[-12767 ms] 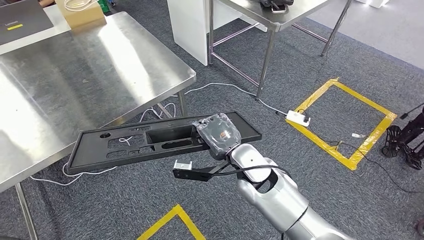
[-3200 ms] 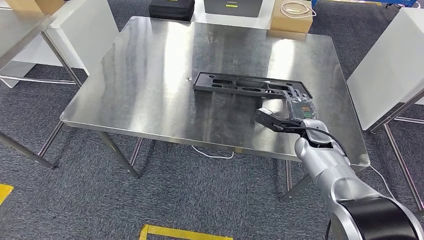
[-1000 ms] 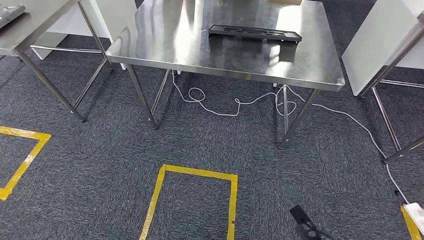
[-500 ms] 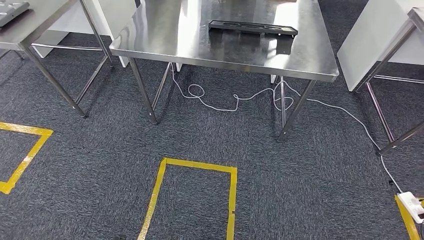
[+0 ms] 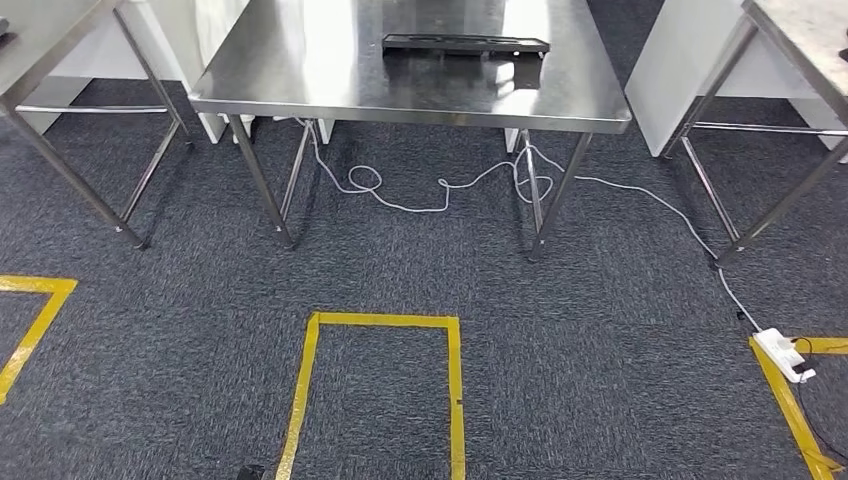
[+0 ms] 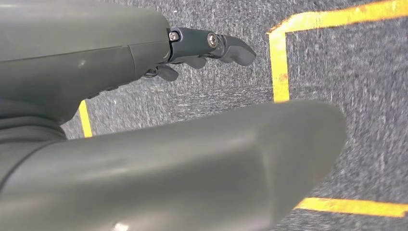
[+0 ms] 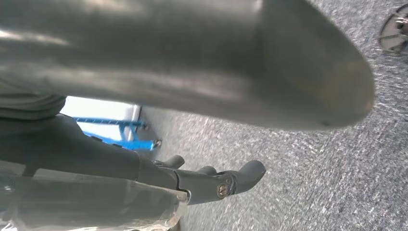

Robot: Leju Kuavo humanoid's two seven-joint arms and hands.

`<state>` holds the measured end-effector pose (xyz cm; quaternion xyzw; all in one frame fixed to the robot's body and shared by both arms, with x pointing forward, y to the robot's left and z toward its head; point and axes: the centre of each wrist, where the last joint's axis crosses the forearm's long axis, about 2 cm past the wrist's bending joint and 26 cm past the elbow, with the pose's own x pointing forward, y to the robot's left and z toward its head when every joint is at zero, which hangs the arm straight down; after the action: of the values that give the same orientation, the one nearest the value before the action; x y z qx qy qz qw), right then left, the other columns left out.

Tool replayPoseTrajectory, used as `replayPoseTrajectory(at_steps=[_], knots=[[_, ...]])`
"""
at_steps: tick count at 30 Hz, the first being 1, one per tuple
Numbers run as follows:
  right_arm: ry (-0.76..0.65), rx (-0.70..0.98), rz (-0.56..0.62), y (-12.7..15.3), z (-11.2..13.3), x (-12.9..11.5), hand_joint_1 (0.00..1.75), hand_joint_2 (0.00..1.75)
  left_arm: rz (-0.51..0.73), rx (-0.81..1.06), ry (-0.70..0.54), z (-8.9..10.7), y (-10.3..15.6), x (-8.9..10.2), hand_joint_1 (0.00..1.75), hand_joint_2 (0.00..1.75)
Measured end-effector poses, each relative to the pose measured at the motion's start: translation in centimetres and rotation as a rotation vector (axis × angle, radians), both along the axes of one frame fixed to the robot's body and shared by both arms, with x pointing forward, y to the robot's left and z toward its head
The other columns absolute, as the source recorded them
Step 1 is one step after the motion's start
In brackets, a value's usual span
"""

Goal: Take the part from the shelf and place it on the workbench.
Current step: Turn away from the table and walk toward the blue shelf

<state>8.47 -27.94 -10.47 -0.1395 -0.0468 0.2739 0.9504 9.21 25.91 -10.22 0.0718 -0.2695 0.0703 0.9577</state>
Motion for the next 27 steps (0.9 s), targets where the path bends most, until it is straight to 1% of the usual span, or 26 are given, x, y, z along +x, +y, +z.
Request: replayPoseTrajectory(at_steps=[5,12,16,27], knots=[[0.010,0.005,-0.020,0.1,-0.1,-0.6,0.00,0.00,-0.041,0.002,0.000,0.2,-0.1,0.7,0.00,0.00],[0.020,0.013,-0.029,0.4,-0.2,-1.1,0.00,0.00,-0.059,0.001,0.008,0.1,-0.1,0.6,0.00,0.00],[0.018,0.014,-0.024,0.5,-0.2,-0.9,0.00,0.00,-0.075,0.004,0.008,0.1,0.0,0.6,0.00,0.00],[0.029,0.012,-0.021,0.5,-0.2,-1.3,0.00,0.00,-0.092,0.002,0.011,0.1,-0.2,0.6,0.00,0.00]])
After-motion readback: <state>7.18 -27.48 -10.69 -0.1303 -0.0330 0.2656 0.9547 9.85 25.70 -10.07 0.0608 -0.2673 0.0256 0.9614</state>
